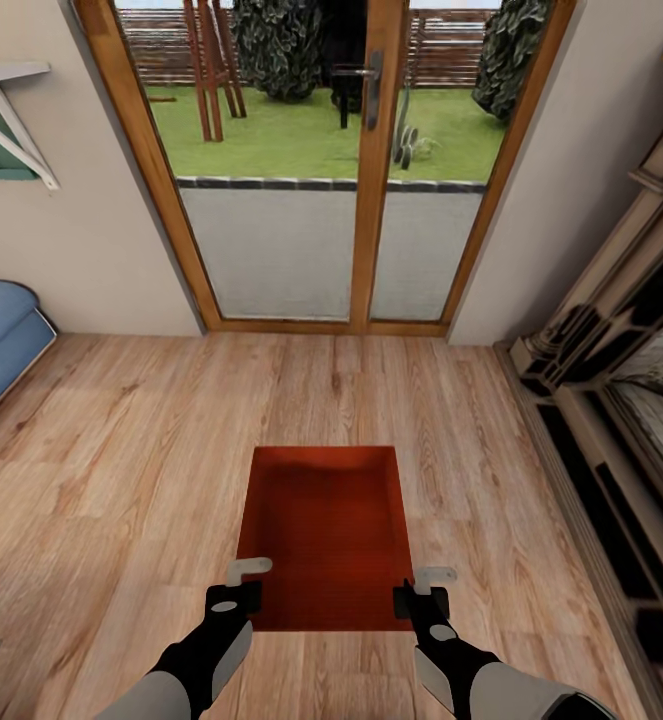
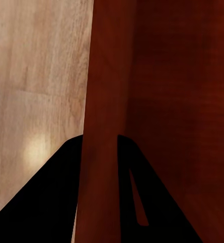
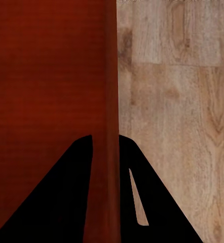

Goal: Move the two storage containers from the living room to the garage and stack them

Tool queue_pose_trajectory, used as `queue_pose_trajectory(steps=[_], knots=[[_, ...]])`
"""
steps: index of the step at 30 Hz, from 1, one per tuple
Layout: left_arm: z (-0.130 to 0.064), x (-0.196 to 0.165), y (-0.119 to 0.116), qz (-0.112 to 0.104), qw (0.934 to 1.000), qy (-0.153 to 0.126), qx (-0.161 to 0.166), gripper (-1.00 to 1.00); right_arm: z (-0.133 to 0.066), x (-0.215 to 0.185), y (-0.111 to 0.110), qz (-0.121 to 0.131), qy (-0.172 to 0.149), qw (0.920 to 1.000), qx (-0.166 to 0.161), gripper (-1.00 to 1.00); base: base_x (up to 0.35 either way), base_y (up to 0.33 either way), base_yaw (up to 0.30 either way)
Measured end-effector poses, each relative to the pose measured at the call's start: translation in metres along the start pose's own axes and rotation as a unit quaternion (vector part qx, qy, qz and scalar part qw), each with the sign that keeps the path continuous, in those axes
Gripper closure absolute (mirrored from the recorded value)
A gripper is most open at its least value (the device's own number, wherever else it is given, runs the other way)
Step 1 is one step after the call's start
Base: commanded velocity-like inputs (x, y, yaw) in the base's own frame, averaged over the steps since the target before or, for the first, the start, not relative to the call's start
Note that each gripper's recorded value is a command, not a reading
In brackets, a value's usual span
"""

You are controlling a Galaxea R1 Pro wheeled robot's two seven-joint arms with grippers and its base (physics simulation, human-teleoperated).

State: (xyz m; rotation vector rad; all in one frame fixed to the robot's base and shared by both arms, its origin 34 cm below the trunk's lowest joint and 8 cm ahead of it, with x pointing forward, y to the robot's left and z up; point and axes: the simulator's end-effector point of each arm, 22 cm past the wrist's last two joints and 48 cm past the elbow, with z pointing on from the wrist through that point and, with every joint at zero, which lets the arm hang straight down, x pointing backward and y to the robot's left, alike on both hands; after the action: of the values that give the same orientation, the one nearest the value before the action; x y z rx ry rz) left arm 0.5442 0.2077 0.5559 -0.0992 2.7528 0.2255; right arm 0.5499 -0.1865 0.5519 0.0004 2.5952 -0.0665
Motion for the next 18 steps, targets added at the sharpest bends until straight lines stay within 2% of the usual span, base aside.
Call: queue_pose_trajectory(steps=[18], knots=[[-0.007, -0.014, 0.001, -0.003, 0.9999, -0.014, 0.001, 1.0, -0.005, -0.016, 0.0, 0.0, -0.015, 0.9999, 0.0, 1.0, 0.0, 0.0, 0.0]])
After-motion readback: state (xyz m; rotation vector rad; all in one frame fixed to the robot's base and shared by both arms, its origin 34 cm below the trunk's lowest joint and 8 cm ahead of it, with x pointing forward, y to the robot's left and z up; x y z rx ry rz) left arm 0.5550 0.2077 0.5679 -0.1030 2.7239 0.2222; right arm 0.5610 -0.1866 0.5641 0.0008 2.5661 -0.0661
